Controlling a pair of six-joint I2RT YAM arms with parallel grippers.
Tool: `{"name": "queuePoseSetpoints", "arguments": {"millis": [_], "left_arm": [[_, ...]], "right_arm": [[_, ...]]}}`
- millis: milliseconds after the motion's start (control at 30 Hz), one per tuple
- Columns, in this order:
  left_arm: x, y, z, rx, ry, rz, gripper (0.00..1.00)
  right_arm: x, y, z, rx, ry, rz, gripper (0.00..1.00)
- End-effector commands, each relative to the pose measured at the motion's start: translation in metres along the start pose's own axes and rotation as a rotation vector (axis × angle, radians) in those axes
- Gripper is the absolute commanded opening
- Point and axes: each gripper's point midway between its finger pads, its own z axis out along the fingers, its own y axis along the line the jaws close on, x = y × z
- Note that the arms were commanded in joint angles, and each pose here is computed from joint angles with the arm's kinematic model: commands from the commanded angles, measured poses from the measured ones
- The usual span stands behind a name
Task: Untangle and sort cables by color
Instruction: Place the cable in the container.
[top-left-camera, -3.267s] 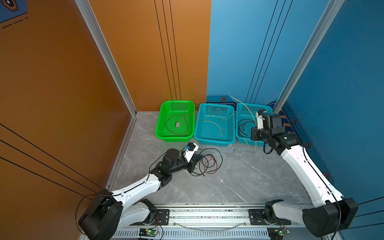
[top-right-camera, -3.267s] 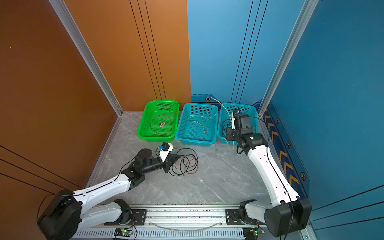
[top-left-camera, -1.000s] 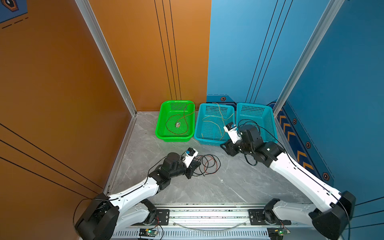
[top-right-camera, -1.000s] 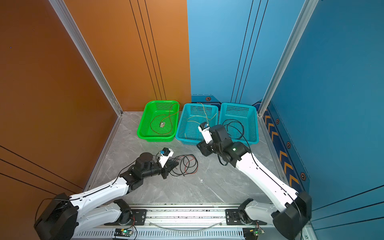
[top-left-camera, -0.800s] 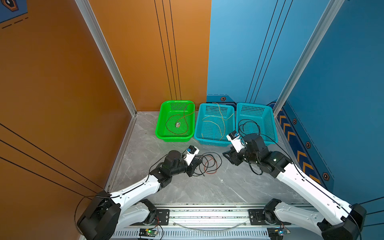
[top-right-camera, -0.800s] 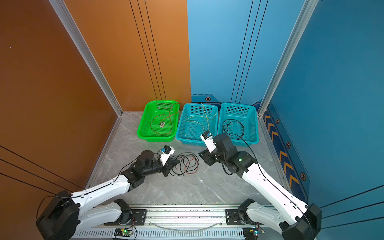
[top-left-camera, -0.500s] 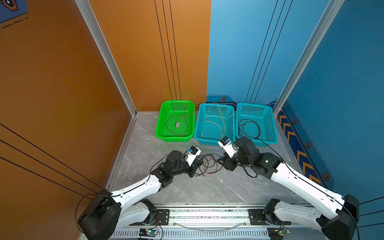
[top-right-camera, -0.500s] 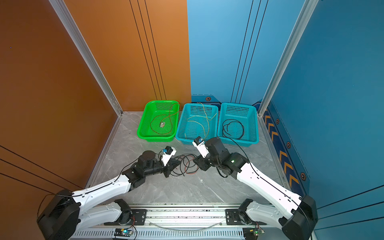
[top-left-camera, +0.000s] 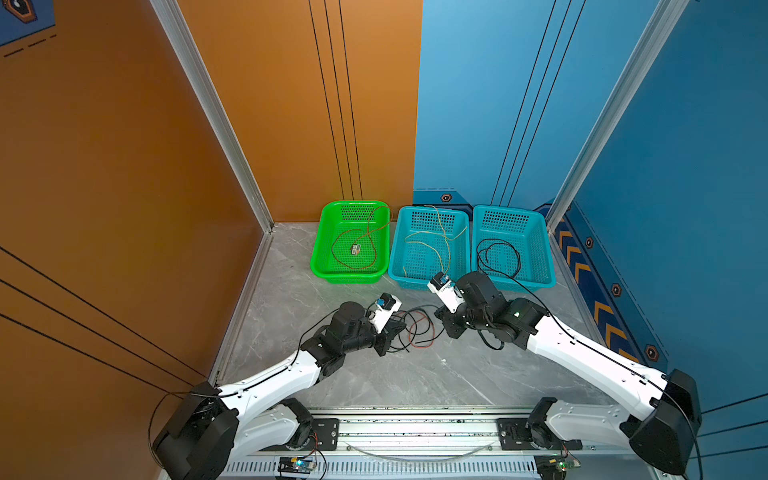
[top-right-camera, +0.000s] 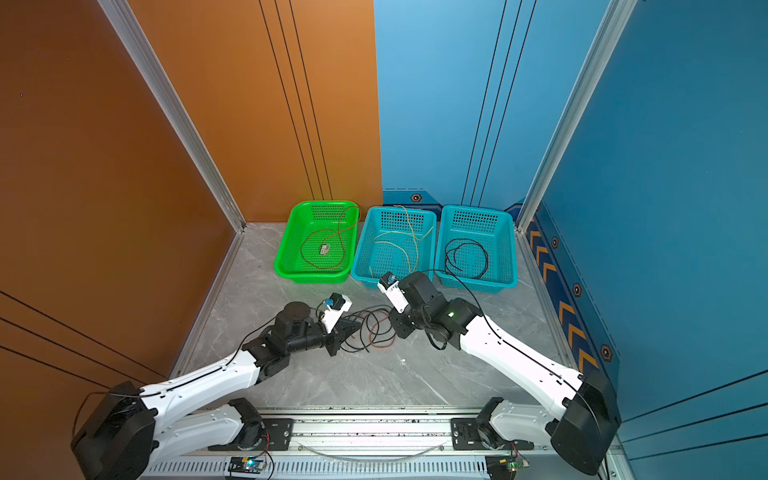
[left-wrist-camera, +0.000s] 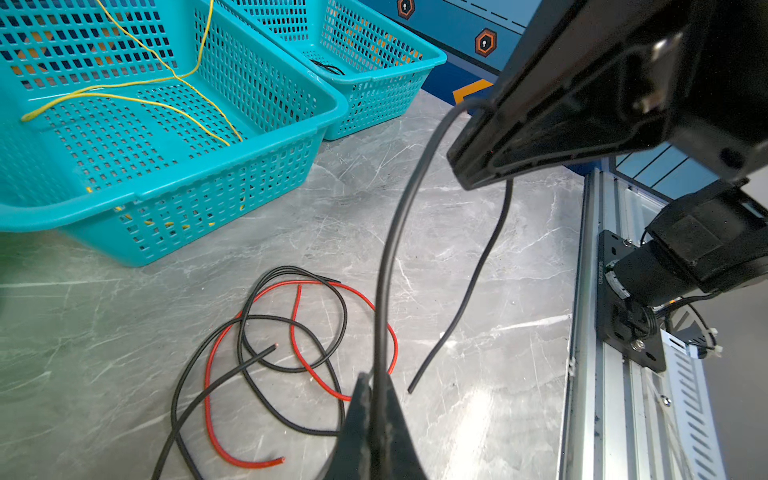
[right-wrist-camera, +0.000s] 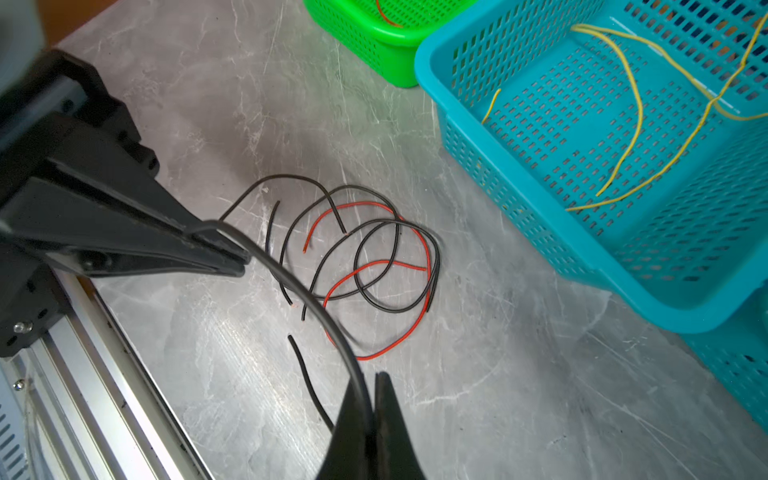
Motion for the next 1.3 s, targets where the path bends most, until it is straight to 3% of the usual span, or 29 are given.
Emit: {"name": "queuePoseSetpoints", "arguments": {"millis": [0, 233, 300, 600, 800, 1000, 1267], "left_arm": [[-0.014, 0.000, -0.003, -0.021, -0.027, 0.024, 0.22], [-0.010, 0.003, -0.002, -0.038, -0.022, 0.022, 0.90], [-0.010, 0.005, -0.004, -0.053, -0.025, 0.023, 0.98], [-0.004, 0.009, -0.010, -0.088, -0.028, 0.007, 0.98], [-0.003, 0.010, -0.009, -0.092, -0.024, -0.004, 0.98], [-0.002, 0.016, -0.010, -0.134, -0.017, -0.025, 0.98], [0.002, 0.019, -0.011, -0.152, -0.011, -0.035, 0.98]], "right_arm": [[-0.015, -0.014, -0.013, 0.071, -0.036, 0.010, 0.00], [-0.043, -0.062, -0.044, 0.247, -0.109, 0.101, 0.00], [-0.056, -0.081, -0.059, 0.296, -0.156, 0.157, 0.00], [-0.087, -0.188, -0.141, 0.561, -0.315, 0.423, 0.00], [-0.090, -0.252, -0.161, 0.674, -0.338, 0.548, 0.00], [-0.089, -0.312, -0.157, 0.709, -0.341, 0.659, 0.00], [-0.068, -0.369, -0.110, 0.732, -0.238, 0.736, 0.00]]}}
